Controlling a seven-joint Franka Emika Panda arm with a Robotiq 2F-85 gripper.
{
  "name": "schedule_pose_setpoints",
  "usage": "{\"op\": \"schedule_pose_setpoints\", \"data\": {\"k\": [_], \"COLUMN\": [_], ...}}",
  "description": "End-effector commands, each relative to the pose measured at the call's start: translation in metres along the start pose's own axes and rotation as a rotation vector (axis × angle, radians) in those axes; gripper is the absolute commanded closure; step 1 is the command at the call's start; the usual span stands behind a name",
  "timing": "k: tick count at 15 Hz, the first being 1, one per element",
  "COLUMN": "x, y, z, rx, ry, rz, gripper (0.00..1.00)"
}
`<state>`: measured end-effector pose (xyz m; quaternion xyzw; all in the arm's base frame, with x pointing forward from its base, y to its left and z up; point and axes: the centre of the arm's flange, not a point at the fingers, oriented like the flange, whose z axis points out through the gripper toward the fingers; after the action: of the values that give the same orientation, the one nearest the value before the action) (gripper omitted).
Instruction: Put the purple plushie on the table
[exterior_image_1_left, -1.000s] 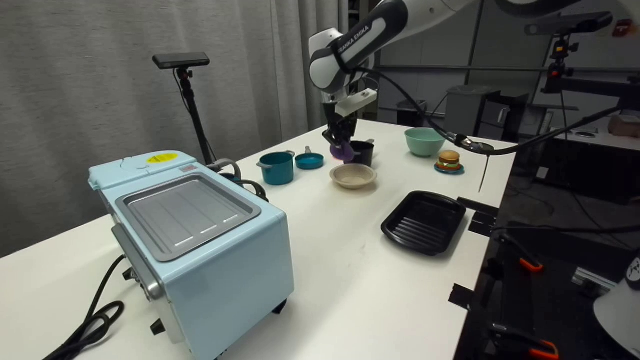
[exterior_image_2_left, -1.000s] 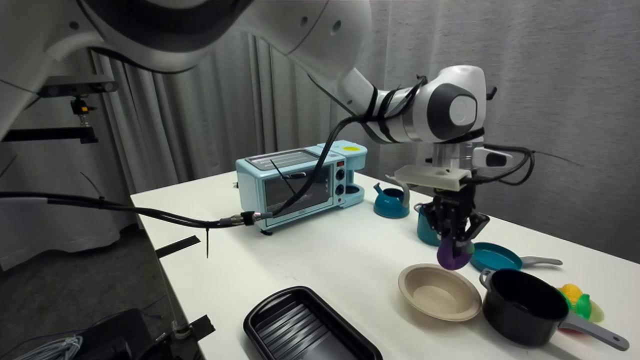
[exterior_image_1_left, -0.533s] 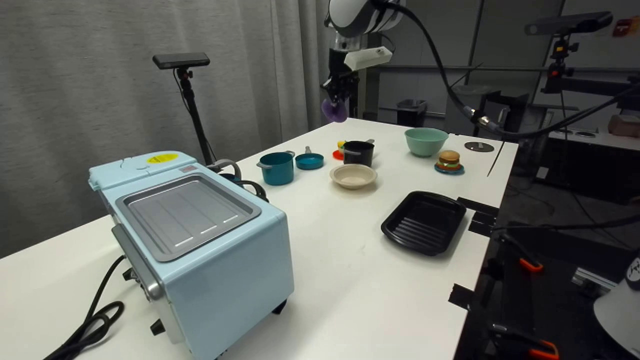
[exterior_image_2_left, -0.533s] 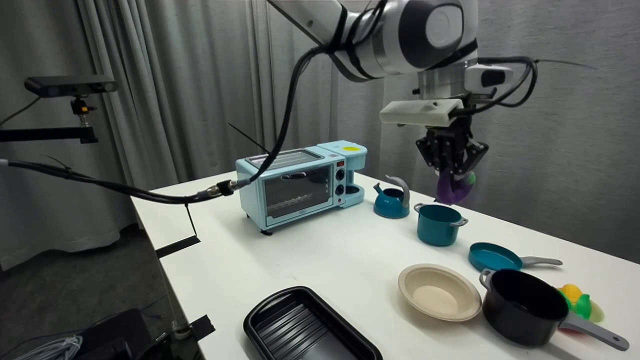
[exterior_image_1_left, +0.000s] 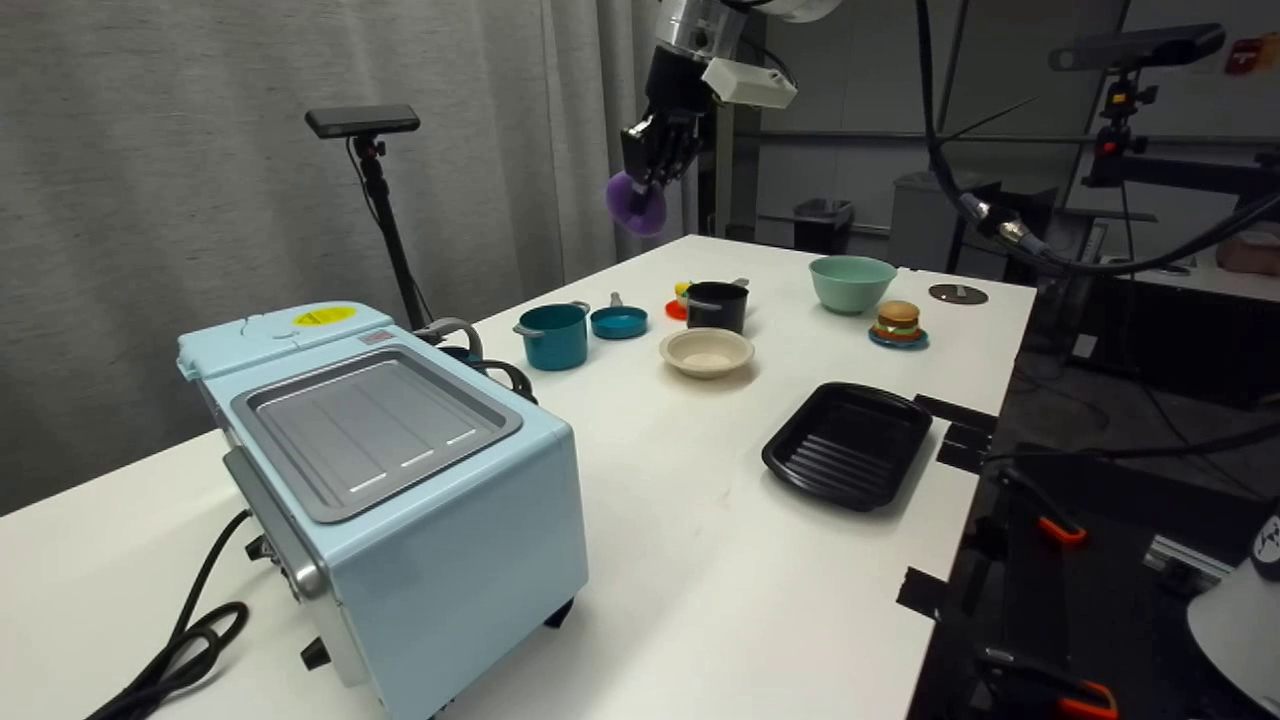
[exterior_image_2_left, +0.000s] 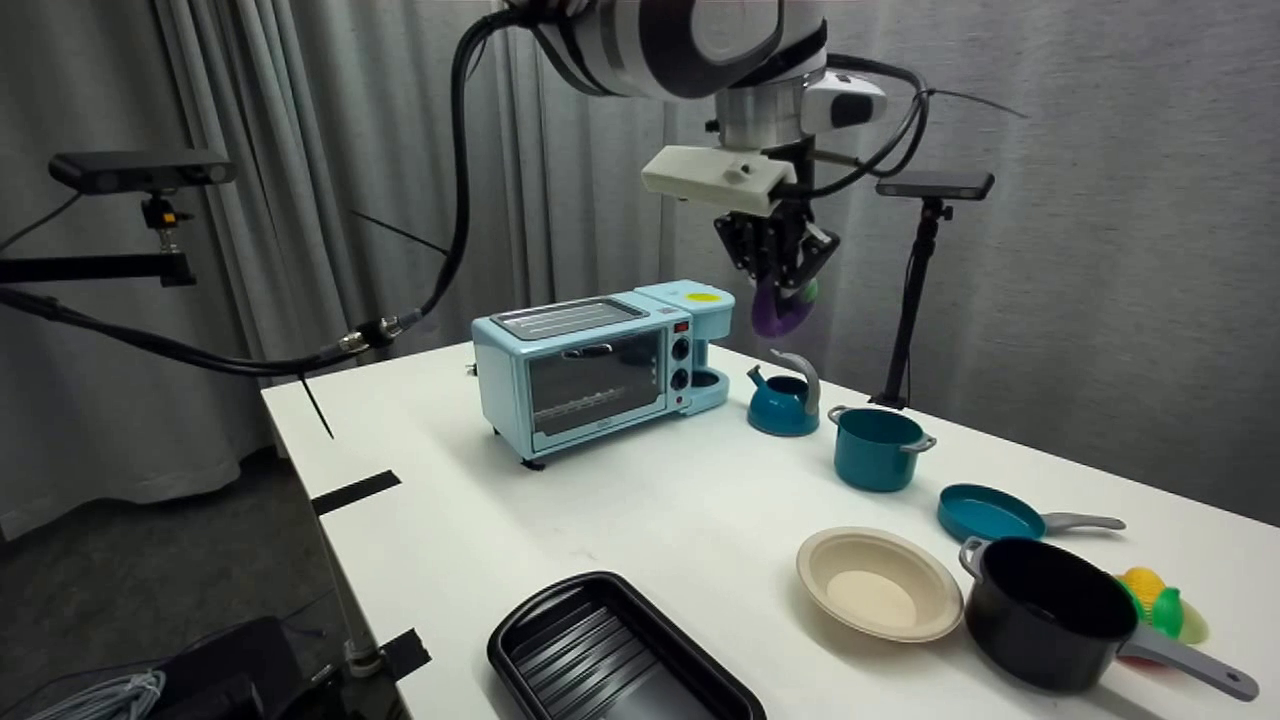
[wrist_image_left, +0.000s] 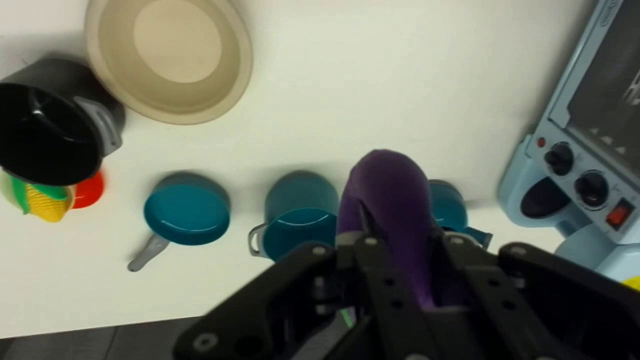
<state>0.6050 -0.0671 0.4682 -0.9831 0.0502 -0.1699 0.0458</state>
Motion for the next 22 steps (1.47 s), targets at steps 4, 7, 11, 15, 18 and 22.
{"op": "schedule_pose_setpoints", "data": {"k": [4, 7, 11, 15, 18, 22], "x": [0.001, -0.003, -0.005, -0.007, -0.007, -0.007], "y": [-0.038, -0.039, -0.031, -0.027, -0.025, -0.02], "z": [0.07, 0.119, 0.178, 0.22, 0.241, 0.254], "rx": [0.162, 0.166, 0.149, 0.124, 0.089, 0.078], "ry": [-0.177, -0.314, -0.444, -0.538, -0.581, -0.626], "rz": [-0.025, -0.005, 0.022, 0.047, 0.052, 0.089], "gripper": [0.95, 0.95, 0.95, 0.95, 0.95, 0.69]}}
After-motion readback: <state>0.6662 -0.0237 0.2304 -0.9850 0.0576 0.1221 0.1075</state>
